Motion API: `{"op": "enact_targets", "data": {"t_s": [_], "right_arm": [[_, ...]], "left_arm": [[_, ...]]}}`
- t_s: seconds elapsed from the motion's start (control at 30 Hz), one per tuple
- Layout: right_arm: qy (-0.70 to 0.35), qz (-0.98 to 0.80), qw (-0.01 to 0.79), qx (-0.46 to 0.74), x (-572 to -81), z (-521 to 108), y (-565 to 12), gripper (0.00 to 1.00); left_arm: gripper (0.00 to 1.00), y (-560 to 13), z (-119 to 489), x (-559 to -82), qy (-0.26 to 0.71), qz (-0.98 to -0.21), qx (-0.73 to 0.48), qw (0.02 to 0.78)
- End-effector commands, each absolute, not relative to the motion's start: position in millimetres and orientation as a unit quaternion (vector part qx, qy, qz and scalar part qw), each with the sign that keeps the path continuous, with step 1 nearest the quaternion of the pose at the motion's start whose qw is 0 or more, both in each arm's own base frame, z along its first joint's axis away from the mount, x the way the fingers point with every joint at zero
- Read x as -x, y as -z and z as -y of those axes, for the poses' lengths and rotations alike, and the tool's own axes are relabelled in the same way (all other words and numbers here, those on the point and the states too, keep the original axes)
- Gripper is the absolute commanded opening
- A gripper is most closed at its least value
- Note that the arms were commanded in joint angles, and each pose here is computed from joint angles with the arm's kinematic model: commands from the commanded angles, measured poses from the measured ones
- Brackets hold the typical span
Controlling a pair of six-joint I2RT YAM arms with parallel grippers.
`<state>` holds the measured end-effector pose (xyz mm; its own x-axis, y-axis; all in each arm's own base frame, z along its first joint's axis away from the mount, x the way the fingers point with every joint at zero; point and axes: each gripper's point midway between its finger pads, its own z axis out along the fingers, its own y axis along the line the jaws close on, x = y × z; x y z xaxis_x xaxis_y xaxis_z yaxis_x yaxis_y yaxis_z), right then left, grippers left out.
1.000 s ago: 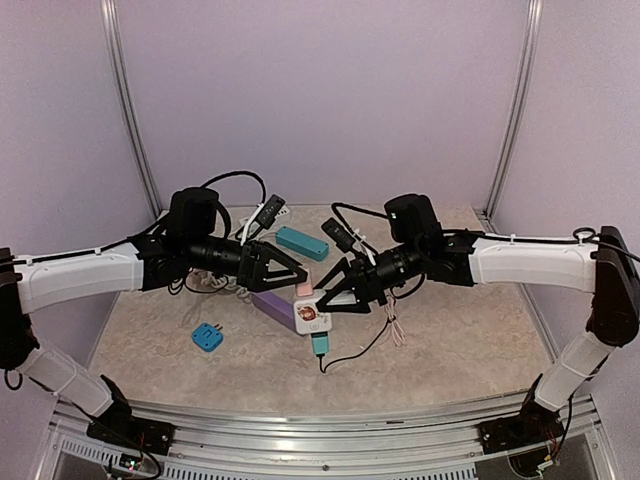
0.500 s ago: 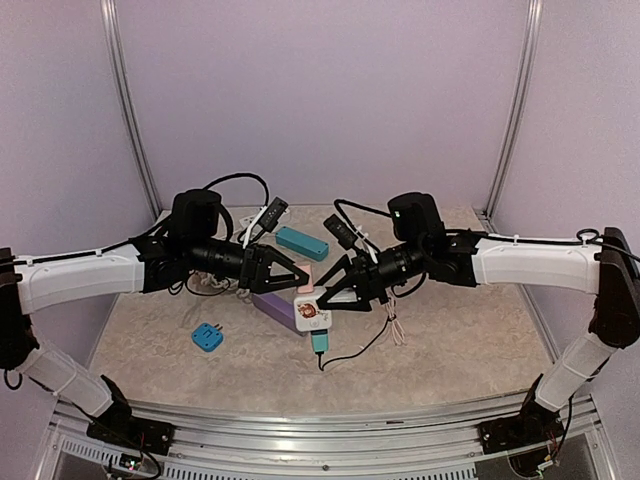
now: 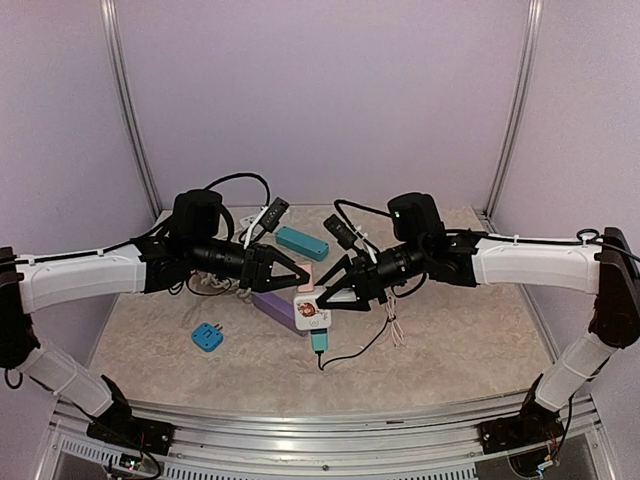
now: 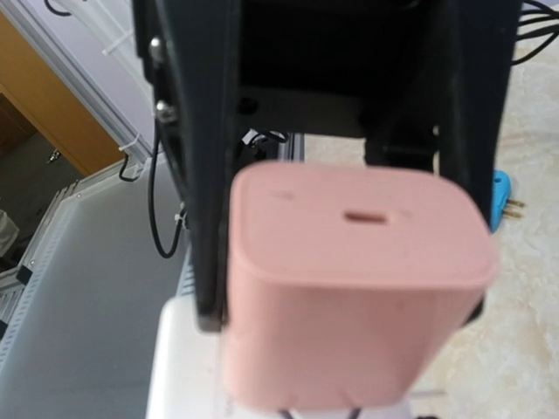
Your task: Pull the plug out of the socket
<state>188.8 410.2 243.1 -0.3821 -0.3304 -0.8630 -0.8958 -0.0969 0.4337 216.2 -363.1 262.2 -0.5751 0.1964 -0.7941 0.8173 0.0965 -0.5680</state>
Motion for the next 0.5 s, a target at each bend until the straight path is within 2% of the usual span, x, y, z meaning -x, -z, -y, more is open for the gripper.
{"op": "enact_targets", "data": {"t_s": [0.0, 0.47], "right_arm": [[-0.545, -0.614, 0.277, 0.499, -191.1, -413.6, -249.3, 0.00], [-0.512, -0.617, 0.302, 0.516, -187.1, -405.9, -247.3, 0.00]], "left_arm": [[0.25, -266.3, 368.5, -212.8, 0.574, -0.677, -0.374, 0.270], [0.21, -250.0, 369.2, -228.4, 0.573, -0.707, -0.334, 0.245]]}}
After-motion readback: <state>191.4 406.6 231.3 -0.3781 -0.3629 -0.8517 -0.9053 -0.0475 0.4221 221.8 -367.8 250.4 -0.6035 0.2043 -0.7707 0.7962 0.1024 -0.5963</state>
